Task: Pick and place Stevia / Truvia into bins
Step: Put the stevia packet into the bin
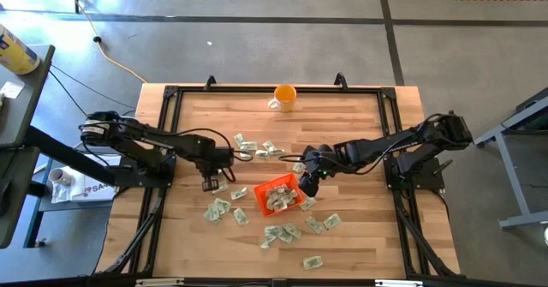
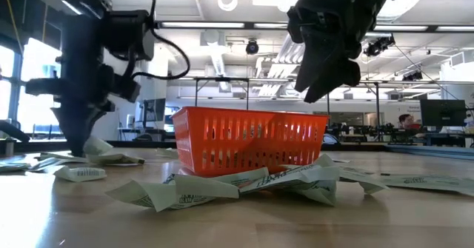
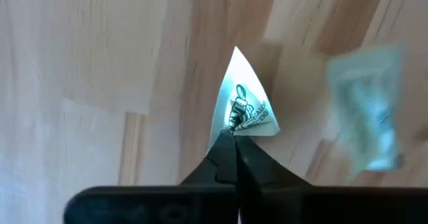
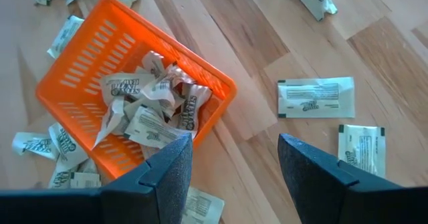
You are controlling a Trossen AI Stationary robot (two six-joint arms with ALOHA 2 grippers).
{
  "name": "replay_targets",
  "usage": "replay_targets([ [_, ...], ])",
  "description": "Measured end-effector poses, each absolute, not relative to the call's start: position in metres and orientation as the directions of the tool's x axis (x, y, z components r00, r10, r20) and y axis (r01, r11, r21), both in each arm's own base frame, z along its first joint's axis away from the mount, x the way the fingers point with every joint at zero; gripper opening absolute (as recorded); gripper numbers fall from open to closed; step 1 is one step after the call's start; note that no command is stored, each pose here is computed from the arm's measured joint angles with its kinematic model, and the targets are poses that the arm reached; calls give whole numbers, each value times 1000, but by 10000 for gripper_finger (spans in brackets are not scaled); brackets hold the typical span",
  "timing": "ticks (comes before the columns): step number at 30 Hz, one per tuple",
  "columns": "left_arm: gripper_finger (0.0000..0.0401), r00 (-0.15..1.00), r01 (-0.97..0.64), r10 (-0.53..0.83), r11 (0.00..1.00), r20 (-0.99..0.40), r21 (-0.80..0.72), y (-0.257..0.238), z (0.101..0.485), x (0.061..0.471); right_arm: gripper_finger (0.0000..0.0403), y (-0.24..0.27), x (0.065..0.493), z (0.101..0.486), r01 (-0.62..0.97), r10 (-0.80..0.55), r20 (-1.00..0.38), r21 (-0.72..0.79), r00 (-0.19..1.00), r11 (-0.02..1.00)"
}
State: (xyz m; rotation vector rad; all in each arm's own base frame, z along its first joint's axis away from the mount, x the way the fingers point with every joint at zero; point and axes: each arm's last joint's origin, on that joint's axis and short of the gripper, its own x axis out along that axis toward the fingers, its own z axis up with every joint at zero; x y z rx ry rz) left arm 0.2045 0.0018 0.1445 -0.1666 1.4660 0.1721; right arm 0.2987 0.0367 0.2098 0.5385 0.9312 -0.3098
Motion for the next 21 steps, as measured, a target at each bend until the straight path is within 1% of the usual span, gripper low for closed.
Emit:
replay_targets([
  [1, 23, 108, -231, 12, 973, -994, -14, 2, 149, 209, 211, 38, 298, 211, 469, -19, -821, 307, 571, 828],
  [3, 41, 149, -261, 0, 964, -989, -40, 1, 164, 218, 211, 41, 294, 217, 453, -16, -812, 309, 583, 836],
  [5, 54, 211, -256, -32, 963, -977, -86, 0, 183, 229, 211, 44, 288, 227, 443, -30, -797, 303, 603, 844],
  [6, 54, 252, -246, -49, 963, -966, -113, -3, 192, 236, 211, 45, 284, 231, 443, -41, -794, 295, 607, 846],
  [10, 21, 488, -132, -121, 969, -864, -211, -15, 236, 267, 211, 45, 263, 245, 482, -117, -808, 222, 578, 848],
  [13, 20, 630, -43, -162, 969, -759, -243, -24, 253, 290, 211, 40, 247, 251, 534, -185, -828, 156, 529, 831],
  [17, 33, 656, -3, -251, 942, -712, -335, -30, 244, 319, 211, 37, 235, 253, 544, -217, -855, 87, 470, 835],
  [19, 35, 619, -19, -293, 922, -729, -387, -34, 227, 332, 211, 38, 233, 252, 520, -212, -867, 62, 451, 852],
  [21, 36, 575, -63, -302, 910, -761, -409, -39, 210, 343, 211, 39, 232, 250, 480, -194, -878, 45, 437, 876],
])
